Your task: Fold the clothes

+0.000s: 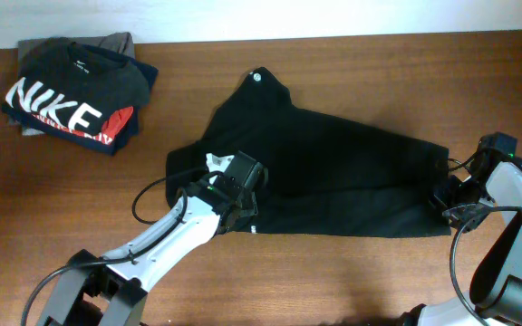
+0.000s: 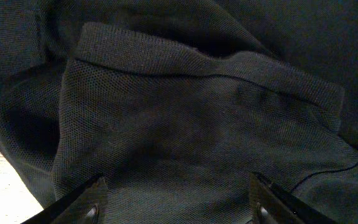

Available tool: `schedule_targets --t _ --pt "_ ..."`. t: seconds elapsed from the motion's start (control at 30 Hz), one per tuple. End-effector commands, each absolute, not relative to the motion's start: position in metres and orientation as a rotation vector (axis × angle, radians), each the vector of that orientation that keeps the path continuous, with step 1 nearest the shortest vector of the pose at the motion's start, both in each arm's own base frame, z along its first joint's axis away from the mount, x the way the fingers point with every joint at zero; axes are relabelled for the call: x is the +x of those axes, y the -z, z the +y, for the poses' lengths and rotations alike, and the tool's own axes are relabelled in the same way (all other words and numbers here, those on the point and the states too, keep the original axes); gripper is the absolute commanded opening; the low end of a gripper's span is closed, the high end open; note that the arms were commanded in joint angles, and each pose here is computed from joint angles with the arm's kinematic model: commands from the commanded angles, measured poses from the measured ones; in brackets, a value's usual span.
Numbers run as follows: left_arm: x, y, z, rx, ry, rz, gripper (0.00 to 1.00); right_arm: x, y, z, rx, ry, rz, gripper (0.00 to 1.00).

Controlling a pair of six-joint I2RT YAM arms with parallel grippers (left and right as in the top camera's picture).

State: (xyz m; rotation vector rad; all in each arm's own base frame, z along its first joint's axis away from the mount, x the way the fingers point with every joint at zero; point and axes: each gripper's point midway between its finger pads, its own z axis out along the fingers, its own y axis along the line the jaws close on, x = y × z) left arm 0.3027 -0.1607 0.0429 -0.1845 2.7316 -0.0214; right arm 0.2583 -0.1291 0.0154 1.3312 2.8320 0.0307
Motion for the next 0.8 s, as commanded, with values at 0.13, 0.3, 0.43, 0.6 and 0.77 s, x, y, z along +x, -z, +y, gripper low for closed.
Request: schedule_targets --t 0.13,0.3,0.43,0.6,0.77 --pt "0.305 -0.044 -0.160 -0.205 0.024 2.728 0.72 0.249 -0.009 -0.131 1.324 0.019 2.833 0.60" --pt "0.305 -0.044 -0.160 -0.205 0.024 2.728 0.72 0.245 -0.009 -0.129 1.331 0.018 2.847 0.36" --pt "0.305 -0.044 -0.160 -0.205 0.024 2.728 0.72 0.243 -0.009 -0.128 1.346 0.018 2.853 0.17" --pt "0.305 -0.044 -0.160 -0.205 0.023 2.728 0.73 0.239 -0.016 -0.127 1.406 0.018 2.856 0.04" --pt "0.305 -0.044 -0.160 -0.206 0.024 2.728 0.72 0.235 -0.024 -0.125 1.420 0.018 2.887 0.04"
